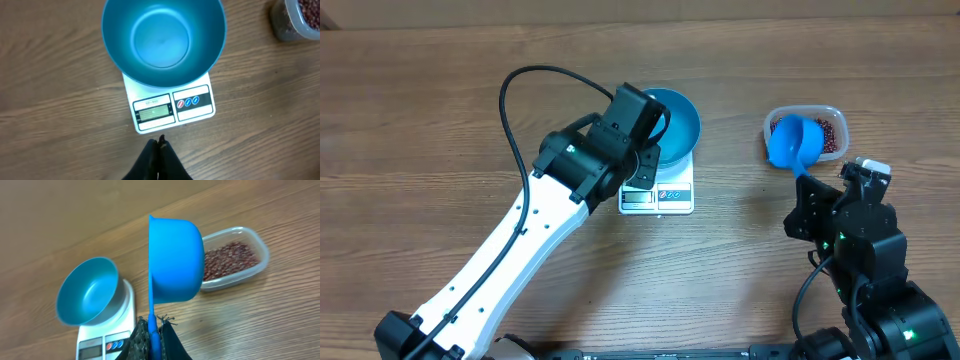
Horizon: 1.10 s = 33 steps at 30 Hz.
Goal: Scoop item into bowl and weigh 150g on scale
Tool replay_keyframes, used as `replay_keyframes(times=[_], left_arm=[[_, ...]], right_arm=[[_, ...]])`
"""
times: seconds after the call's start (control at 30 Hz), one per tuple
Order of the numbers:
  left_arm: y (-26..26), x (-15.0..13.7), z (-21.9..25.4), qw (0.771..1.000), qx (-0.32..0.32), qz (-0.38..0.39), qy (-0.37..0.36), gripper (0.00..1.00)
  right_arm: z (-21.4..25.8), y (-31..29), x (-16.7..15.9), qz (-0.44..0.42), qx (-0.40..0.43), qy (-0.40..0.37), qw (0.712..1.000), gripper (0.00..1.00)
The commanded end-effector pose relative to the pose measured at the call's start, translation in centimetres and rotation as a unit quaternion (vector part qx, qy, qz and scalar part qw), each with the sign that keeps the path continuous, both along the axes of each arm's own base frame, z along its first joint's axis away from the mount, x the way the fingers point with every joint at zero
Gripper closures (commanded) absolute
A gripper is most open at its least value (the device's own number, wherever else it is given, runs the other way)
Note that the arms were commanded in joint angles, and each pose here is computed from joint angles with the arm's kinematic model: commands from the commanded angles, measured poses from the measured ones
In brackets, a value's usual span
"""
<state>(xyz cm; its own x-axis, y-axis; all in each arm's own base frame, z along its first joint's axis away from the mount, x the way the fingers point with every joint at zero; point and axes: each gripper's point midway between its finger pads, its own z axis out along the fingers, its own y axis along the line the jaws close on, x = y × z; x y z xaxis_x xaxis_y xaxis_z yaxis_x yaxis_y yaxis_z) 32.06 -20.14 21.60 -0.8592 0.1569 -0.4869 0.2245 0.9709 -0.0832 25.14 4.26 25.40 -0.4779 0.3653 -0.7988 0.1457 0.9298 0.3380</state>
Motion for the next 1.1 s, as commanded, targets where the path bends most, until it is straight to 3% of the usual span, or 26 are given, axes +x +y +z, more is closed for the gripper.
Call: replay_keyframes(times=[0.0,0.13,0.3,0.43,0.6,0.73,1.07], left_arm=[[-0.5,-0.6,-2.7,0.999,-0.021,0.028,0.035,0.96],[-1.7,-1.7,-5.8,0.997,-0.036,0.007,0.069,0.96],[-4.3,-2.9,-7.0,0.993,0.021,-0.115,0.019,0.96],[-4.7,-2.3,-7.0,0.988,0.083,-0.124,-0.032,0.96],[-5.0,-2.2,-9.7,0.985,0.109,-0.133,-0.006,0.96],[-5.4,-0.5,-12.3,0.98,0.14,-0.138,-0.014,0.96],[-5.8,0.3,-14.0,0.97,0.166,-0.18,-0.017,0.96]], right_arm=[[1.6,-1.6,0.1,-0.038,-0.018,-0.024,0.999,0.96],[1.7,-2.1,0.1,-0.051,-0.023,-0.025,0.998,0.96],[1.6,-3.2,0.5,-0.061,-0.025,-0.018,0.998,0.96],[1.5,-3.8,1.3,-0.064,-0.028,-0.005,0.998,0.96],[2.3,-3.9,2.3,-0.063,-0.038,-0.009,0.997,0.96],[3.8,-3.8,3.2,-0.055,-0.049,-0.041,0.996,0.96],[5.2,-3.7,3.8,-0.056,-0.043,-0.071,0.995,0.96]])
